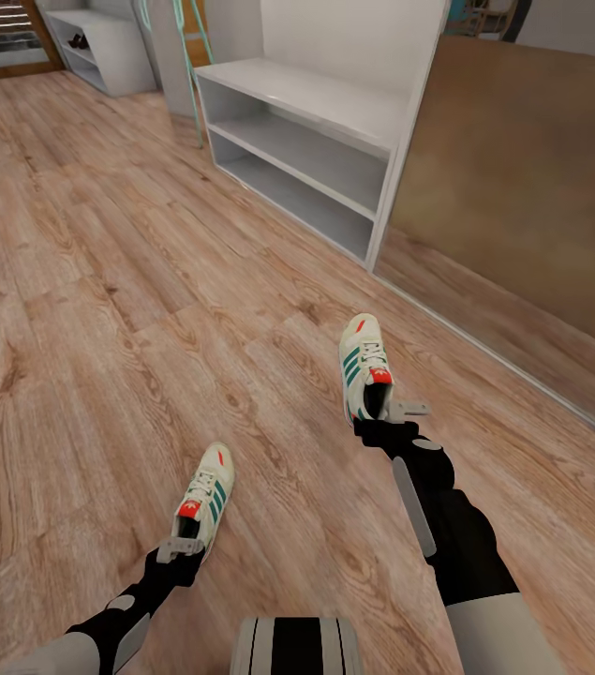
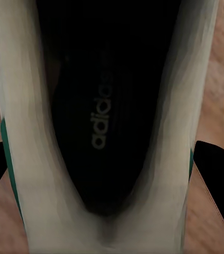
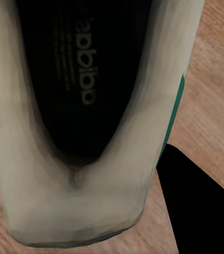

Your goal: Pick up the two gym shoes and the two sandals from the corridor floor and place them onto the hallstand (shoe rack) in the corridor, making sure they are on the rack and not on the floor. Arrange them so the two gym shoes are next to each other and the two sandals are next to each other.

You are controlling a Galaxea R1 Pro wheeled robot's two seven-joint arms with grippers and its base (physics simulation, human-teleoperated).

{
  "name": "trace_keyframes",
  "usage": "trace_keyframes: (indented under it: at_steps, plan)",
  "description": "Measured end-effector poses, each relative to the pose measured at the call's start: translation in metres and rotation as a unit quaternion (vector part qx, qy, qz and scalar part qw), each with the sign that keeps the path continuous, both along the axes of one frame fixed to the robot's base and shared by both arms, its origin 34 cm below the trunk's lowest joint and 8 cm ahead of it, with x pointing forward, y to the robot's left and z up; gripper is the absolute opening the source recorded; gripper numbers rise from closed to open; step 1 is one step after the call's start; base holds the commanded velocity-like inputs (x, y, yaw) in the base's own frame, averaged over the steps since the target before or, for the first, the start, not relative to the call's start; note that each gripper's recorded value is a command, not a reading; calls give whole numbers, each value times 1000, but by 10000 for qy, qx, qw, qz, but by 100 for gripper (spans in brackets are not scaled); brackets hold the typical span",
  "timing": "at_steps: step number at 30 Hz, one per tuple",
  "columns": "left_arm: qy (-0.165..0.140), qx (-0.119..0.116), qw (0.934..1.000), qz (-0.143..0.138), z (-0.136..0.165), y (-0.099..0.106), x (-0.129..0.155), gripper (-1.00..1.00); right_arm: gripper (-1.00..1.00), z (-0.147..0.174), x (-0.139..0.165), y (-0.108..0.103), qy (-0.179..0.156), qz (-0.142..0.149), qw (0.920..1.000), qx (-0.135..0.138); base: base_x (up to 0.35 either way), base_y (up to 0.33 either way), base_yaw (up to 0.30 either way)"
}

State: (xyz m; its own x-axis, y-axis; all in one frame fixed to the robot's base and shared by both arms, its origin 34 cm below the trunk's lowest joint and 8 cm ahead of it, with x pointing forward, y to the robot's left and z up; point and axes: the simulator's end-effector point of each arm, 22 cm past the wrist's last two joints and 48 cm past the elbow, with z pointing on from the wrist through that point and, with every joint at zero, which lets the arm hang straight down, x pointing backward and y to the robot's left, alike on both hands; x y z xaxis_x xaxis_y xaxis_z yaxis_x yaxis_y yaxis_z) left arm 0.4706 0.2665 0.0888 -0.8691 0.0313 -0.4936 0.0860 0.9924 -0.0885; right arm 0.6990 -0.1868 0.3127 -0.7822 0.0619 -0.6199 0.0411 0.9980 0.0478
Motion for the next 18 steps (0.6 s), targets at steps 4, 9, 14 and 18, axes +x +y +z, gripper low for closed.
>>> trace_keyframes:
  at_steps: [4, 9, 14, 18]
  plan:
    - [-86, 0, 10000, -1, 7, 0, 7, -100, -100, 11, 3, 0, -82, 0, 10000, 0, 0, 0, 0]
    - [-204, 1, 9998, 11, 16, 0, 17, -100, -100, 25, 7, 0, -201, 0, 9998, 0, 0, 0, 0]
    - [-426, 28, 9991, 34, 30, 4, 37, -100, -100, 53, 17, -1, -487, -12, 9988, 4, 0, 0, 0]
    - [-745, 85, 9972, 30, 51, 10, 76, -100, -100, 66, 20, -1, -598, -15, 9982, 11, 0, 0, 0]
